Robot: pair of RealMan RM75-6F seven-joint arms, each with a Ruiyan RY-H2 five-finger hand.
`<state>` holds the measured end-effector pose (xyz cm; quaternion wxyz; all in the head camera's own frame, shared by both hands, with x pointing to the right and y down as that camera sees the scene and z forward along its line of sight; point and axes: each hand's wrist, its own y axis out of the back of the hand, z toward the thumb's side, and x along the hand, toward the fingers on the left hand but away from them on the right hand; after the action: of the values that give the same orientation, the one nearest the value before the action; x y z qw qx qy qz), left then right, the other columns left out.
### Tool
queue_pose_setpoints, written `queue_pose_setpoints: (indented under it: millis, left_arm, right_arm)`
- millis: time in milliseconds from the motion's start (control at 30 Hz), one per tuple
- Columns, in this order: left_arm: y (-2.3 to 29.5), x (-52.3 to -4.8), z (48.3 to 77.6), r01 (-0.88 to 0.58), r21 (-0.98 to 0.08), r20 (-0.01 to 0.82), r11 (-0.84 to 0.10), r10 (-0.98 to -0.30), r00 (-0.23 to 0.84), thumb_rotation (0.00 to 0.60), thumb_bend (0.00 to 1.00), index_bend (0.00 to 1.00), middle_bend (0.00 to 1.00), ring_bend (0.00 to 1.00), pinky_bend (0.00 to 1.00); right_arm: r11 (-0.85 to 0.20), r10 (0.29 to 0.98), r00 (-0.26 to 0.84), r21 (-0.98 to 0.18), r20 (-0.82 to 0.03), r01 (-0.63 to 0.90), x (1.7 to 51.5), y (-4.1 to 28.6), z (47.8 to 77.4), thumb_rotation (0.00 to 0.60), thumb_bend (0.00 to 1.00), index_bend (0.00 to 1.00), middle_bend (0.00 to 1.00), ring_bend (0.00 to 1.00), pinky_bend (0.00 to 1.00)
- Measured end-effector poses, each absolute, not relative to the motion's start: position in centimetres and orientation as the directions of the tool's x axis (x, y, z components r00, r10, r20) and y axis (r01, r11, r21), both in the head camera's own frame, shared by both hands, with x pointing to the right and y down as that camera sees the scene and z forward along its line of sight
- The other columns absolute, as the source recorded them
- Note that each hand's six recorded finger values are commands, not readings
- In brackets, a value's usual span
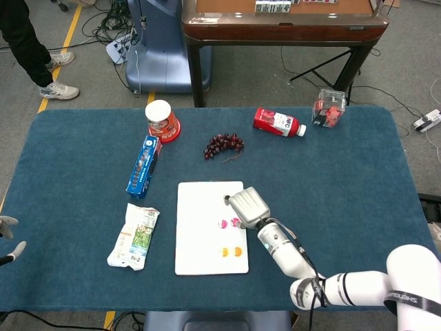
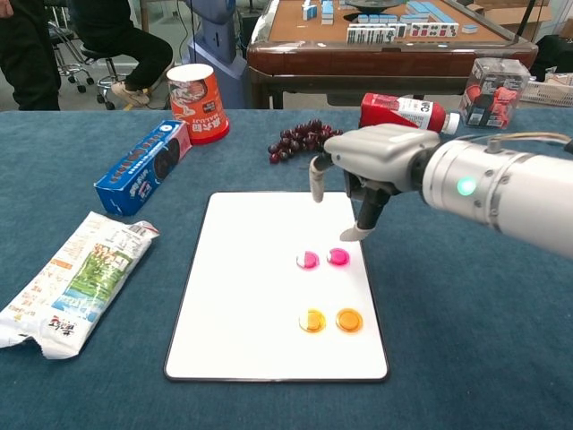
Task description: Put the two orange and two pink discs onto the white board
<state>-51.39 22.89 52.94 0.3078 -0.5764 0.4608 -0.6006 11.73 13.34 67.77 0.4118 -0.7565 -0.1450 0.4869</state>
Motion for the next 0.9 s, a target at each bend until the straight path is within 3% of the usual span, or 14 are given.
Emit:
queue_pose_setpoints:
  millis: [200, 433, 533, 767, 900]
  left_arm:
    - [23.1, -50.4, 53.3, -0.149, -0.903, 0.42, -0.402, -0.9, -0.115, 0.6, 0.24, 0.49, 0.58, 0.49, 0.78]
    - [23.5, -48.8, 53.3, -0.146, -0.896, 0.43, -0.418, -0.901, -0.059, 0.6, 0.24, 0.48, 0.58, 0.49, 0.78]
    - [23.6, -48.0, 53.4, -0.147, -0.892, 0.437, -0.428, -0.899, -0.033, 0.6, 0.24, 0.48, 0.58, 0.49, 0.78]
    - [24.1, -46.3, 53.4, -0.137, -0.883, 0.45, -0.449, -0.893, 0.027, 0.6, 0.24, 0.47, 0.58, 0.49, 0.78]
    - [24.4, -45.5, 53.6, -0.126, -0.879, 0.459, -0.461, -0.887, 0.047, 0.6, 0.24, 0.46, 0.58, 0.49, 0.78]
  right_arm:
    - [-0.565, 0.682, 0.436, -0.801, -0.588, -0.196, 16.3, 12.3, 64.8, 0.6, 0.16, 0.48, 0.97, 0.97, 1.0]
    - [-0.523, 0.763, 0.285, -0.813, -0.58, -0.255, 24.7, 12.5, 62.4, 0.6, 0.16, 0.48, 0.77, 0.81, 0.97]
    - [-0.514, 0.783, 0.254, -0.82, -0.568, -0.251, 27.1, 13.1, 61.3, 0.6, 0.16, 0.48, 0.71, 0.74, 0.88]
    - [-0.472, 0.845, 0.189, -0.864, -0.501, -0.178, 32.2, 15.5, 58.3, 0.6, 0.16, 0.48, 0.57, 0.53, 0.54]
    - [-0.444, 0.879, 0.133, -0.888, -0.457, -0.116, 35.6, 17.5, 56.6, 0.6, 0.16, 0.48, 0.57, 0.51, 0.48]
